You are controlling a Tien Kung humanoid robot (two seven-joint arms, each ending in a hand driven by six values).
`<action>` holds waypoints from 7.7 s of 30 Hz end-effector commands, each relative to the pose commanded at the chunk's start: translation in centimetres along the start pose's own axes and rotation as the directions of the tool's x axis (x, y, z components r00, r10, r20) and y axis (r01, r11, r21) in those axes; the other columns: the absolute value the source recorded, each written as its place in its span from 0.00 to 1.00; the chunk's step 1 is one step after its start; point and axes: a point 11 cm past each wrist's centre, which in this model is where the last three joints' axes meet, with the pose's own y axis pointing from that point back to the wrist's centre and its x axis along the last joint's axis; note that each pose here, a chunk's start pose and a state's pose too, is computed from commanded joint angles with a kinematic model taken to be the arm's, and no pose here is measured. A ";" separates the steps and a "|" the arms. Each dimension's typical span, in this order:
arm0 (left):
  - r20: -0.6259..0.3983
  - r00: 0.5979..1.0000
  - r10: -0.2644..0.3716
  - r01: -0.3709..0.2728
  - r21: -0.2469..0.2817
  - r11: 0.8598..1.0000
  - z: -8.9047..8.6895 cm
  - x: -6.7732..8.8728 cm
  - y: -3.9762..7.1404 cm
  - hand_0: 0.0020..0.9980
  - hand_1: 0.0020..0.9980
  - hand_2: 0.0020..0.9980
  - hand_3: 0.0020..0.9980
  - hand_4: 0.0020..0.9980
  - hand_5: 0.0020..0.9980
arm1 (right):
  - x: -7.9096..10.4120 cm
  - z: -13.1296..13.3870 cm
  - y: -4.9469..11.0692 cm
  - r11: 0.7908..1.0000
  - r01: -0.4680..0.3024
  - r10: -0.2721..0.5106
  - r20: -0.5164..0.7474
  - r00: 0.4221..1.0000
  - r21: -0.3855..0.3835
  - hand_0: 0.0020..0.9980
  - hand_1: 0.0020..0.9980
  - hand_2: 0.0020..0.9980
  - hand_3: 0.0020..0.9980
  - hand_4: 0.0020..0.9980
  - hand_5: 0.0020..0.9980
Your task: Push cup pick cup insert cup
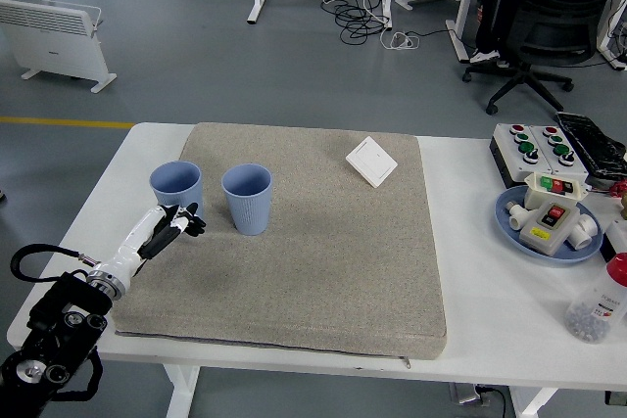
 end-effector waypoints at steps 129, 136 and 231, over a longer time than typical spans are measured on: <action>0.861 0.400 -0.315 0.271 0.218 0.938 14.9 -0.9 -8.8 0.83 0.90 1.00 0.92 0.80 0.09 | 0.4 0.9 0.0 1.000 0.001 -0.001 -0.017 1.000 -0.021 0.77 0.68 0.68 0.57 0.13 0.47; 0.859 0.408 -0.309 0.268 0.211 0.940 14.5 -0.9 -9.0 0.79 0.87 0.99 0.90 0.74 0.02 | 0.5 0.8 0.0 1.000 0.001 -0.001 -0.017 1.000 -0.020 0.78 0.68 0.68 0.57 0.13 0.47; 0.854 0.481 -0.196 0.007 0.220 0.976 18.5 12.9 -7.6 0.55 0.37 0.37 0.44 0.39 0.00 | 1.0 0.6 0.1 1.000 -0.010 0.010 0.003 1.000 -0.012 0.78 0.68 0.68 0.57 0.13 0.47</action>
